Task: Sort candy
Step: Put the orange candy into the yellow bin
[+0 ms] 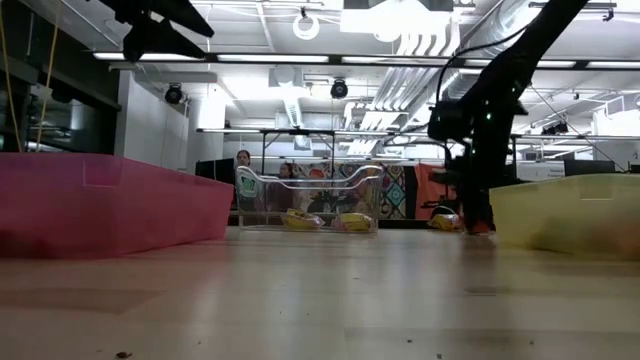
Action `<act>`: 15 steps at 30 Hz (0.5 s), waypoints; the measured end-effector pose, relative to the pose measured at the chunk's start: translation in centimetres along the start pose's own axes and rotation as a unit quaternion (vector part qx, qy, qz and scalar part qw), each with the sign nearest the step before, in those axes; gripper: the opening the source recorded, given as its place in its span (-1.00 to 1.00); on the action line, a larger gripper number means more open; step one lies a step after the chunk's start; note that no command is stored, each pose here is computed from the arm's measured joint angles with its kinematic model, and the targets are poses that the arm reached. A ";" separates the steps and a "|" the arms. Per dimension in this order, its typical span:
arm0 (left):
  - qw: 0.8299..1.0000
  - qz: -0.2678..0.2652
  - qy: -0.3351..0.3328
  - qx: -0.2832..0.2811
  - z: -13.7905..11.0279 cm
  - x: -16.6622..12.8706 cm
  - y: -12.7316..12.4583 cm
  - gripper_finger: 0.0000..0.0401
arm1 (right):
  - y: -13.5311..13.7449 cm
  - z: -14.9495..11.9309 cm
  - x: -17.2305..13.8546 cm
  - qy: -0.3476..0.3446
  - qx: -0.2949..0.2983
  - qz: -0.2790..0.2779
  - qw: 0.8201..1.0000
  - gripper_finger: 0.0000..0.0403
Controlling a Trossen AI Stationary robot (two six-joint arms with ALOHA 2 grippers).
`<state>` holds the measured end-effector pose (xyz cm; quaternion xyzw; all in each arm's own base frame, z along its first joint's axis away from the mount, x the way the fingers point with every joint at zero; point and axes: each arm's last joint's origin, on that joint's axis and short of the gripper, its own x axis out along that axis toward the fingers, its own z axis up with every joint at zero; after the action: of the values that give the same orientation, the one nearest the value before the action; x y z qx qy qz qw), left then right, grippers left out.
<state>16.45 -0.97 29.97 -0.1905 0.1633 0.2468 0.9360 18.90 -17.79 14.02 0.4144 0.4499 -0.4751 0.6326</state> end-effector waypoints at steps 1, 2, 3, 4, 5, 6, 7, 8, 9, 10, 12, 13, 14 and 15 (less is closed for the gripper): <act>1.000 -0.010 0.000 -0.003 0.1 -0.2 0.0 -0.05 | 0.1 -0.1 -0.5 -0.004 -0.007 0.006 1.000 -0.73; 1.000 -0.018 0.000 -0.006 0.2 -0.4 0.1 -0.05 | 0.1 -0.1 -1.2 -0.012 -0.016 0.013 1.000 -0.85; 1.000 -0.025 0.000 -0.007 0.2 -0.7 0.2 -0.05 | 0.2 -0.2 -1.9 -0.022 -0.025 0.023 0.999 -0.92; 1.000 -0.029 -0.004 -0.010 0.3 -0.9 0.3 -0.05 | 0.3 -0.3 -2.7 -0.034 -0.029 0.030 0.999 -0.92; 0.999 -0.032 -0.009 -0.014 0.5 -1.2 0.4 -0.05 | 0.3 -0.5 -3.7 -0.045 -0.029 0.040 0.998 -0.89; 0.999 -0.035 -0.014 -0.016 0.6 -1.5 0.6 -0.05 | 0.2 -0.7 -4.8 -0.056 -0.029 0.054 0.997 -0.87; 0.999 -0.038 -0.020 -0.015 0.7 -1.8 0.7 -0.05 | 0.3 -1.0 -6.1 -0.070 -0.031 0.072 0.994 -0.87; 0.999 -0.040 -0.026 -0.012 0.8 -2.1 0.9 -0.05 | 0.3 -1.4 -7.3 -0.084 -0.036 0.093 0.992 -0.87; 0.999 -0.042 -0.032 -0.009 0.9 -2.4 1.0 -0.05 | 0.4 -1.9 -8.6 -0.097 -0.043 0.116 0.988 -0.89; 0.998 -0.043 -0.036 -0.006 1.0 -2.6 1.1 -0.05 | 0.4 -2.5 -9.8 -0.107 -0.044 0.140 0.983 -0.92; 0.998 -0.047 -0.044 -0.003 1.1 -3.0 1.3 -0.05 | 0.6 -3.8 -12.0 -0.115 -0.044 0.197 0.973 -0.97; 0.998 -0.048 -0.047 -0.001 1.2 -3.1 1.4 -0.05 | 0.7 -4.5 -12.9 -0.112 -0.043 0.226 0.967 -0.97; 0.998 -0.049 -0.048 0.000 1.2 -3.2 1.4 -0.05 | 0.9 -5.4 -13.7 -0.099 -0.041 0.252 0.962 -0.96; 0.998 -0.049 -0.049 0.000 1.2 -3.3 1.4 -0.05 | 1.1 -6.3 -14.2 -0.080 -0.039 0.273 0.958 -0.95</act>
<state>13.24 -0.58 31.96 -0.1863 0.1073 0.2094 0.9539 16.81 -8.32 26.26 0.4569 0.2861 -0.2981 0.7877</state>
